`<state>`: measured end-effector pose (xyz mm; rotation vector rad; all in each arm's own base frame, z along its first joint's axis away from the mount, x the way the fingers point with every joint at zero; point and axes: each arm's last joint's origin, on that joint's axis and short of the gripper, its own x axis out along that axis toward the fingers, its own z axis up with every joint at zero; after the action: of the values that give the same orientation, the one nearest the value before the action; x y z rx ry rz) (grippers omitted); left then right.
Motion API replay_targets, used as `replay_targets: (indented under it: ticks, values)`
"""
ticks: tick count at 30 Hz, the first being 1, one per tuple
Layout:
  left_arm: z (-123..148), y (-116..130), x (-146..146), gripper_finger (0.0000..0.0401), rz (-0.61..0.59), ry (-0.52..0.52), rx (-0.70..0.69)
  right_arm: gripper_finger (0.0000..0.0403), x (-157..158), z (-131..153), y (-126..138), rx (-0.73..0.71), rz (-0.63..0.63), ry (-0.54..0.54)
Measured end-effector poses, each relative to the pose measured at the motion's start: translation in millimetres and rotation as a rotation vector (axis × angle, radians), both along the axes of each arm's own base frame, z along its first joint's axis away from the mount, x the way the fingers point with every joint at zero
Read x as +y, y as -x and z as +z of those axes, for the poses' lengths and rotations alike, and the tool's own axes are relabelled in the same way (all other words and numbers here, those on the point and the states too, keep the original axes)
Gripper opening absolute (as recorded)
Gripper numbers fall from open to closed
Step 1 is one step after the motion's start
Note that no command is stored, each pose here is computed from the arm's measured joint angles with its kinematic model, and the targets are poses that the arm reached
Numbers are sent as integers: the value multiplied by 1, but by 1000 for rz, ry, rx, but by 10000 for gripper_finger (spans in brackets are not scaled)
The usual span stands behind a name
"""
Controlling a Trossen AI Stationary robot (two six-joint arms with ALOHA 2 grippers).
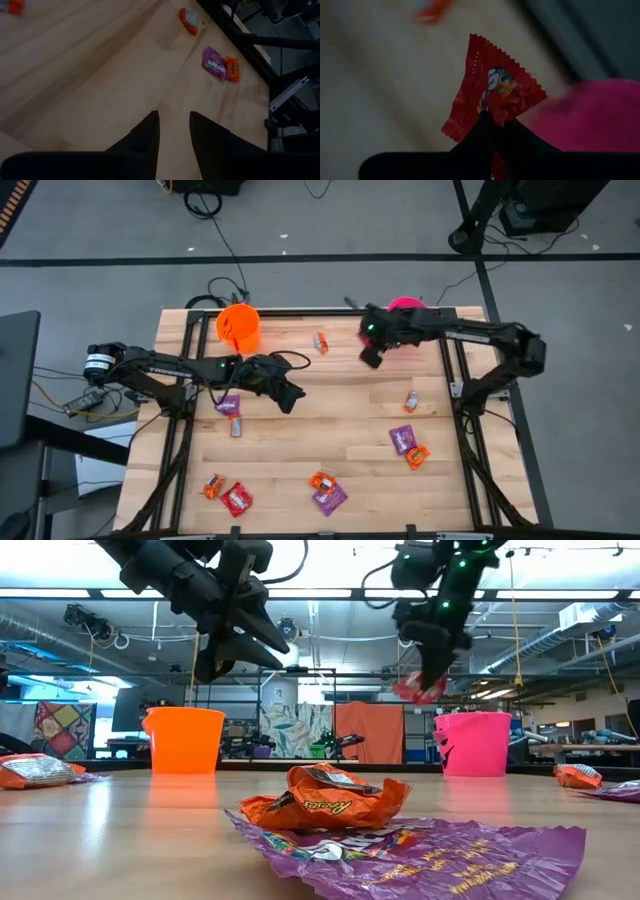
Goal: Sort candy by brand, put in halloween buckets
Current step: Put the red candy into the pink bucket, then put the purple candy into the pink bucket
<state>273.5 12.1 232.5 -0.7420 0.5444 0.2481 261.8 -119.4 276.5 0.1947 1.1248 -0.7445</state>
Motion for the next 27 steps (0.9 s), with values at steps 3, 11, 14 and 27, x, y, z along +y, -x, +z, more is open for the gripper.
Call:
replay_targets:
  ticks: [3, 11, 14, 27]
  values:
    - [0, 0, 1, 113, 21, -21, 1, 23, -8, 18, 18, -18, -92, 117]
    - [0, 0, 1, 113, 37, -28, 1, 30, -43, 25, 54, 28, -345, 171]
    - [0, 0, 1, 113, 41, -21, 1, 32, -57, 18, 61, 57, -427, 162]
    - [-4, 3, 1, 113, 52, -3, 55, 174, -76, 19, 79, 9, -488, 91]
